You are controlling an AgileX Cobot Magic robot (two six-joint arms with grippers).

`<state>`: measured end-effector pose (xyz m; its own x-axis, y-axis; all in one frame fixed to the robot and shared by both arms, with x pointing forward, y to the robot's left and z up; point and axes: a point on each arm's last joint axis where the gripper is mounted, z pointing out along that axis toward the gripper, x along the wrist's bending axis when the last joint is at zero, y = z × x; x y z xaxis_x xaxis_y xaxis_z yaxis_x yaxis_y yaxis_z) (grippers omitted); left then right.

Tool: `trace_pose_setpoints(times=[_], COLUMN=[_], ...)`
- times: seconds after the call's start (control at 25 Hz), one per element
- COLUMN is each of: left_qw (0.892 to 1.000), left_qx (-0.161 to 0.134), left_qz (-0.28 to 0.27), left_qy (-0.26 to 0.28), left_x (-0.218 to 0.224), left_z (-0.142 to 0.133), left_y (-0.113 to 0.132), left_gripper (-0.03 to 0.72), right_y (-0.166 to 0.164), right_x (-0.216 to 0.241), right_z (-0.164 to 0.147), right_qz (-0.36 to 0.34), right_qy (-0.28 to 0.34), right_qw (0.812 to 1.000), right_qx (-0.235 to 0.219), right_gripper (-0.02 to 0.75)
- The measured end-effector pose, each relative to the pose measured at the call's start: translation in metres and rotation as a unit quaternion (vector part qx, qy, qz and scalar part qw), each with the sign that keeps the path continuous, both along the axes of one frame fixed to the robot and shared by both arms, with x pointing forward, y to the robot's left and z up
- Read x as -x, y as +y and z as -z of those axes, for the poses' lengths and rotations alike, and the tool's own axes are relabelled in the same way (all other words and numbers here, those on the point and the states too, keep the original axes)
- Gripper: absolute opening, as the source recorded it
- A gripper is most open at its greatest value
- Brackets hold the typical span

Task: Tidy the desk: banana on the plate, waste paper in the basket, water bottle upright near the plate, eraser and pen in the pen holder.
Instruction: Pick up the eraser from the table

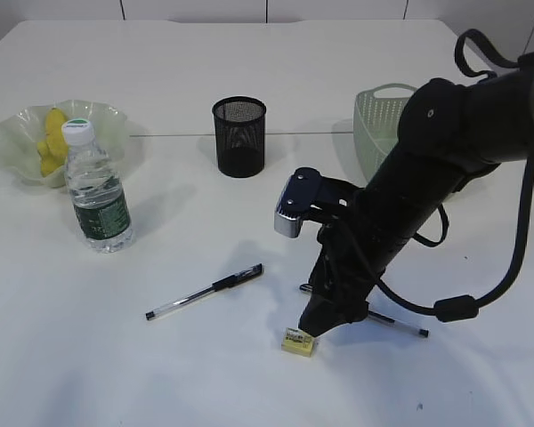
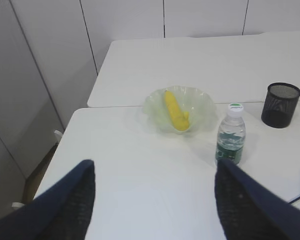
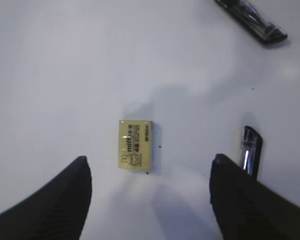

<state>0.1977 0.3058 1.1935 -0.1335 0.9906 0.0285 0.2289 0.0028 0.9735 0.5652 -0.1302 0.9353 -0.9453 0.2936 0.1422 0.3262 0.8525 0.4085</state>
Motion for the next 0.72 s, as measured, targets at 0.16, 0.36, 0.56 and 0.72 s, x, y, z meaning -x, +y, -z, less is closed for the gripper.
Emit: trace_pose_setpoints(times=[0.16,0.36,0.56,0.72], left_qw=[1.000,1.000,1.000,1.000], left_qx=[-0.003,-0.006,-0.009,-0.009], left_qz=[-0.004,-0.008,-0.012,-0.012], left_qy=[0.000,0.000,0.001,0.001], left_x=[0.000,0.000,0.000,0.000], left_z=[0.000,0.000,0.000,0.000], left_y=[0.001,0.002,0.002,0.003], left_gripper=[0.519,0.516,0.515,0.514], right_y=[-0.002,0.004,0.019,0.023], right_x=[-0.001,0.001,0.009,0.011], right_z=[0.004,0.014,0.026,0.032], right_qz=[0.007,0.008,-0.014,-0.015], right_qy=[0.003,0.014,0.029,0.040], right_qw=[1.000,1.000,0.999,0.999], right_qx=[0.013,0.021,0.029,0.032], right_gripper=[0.549,0.549,0.549,0.549])
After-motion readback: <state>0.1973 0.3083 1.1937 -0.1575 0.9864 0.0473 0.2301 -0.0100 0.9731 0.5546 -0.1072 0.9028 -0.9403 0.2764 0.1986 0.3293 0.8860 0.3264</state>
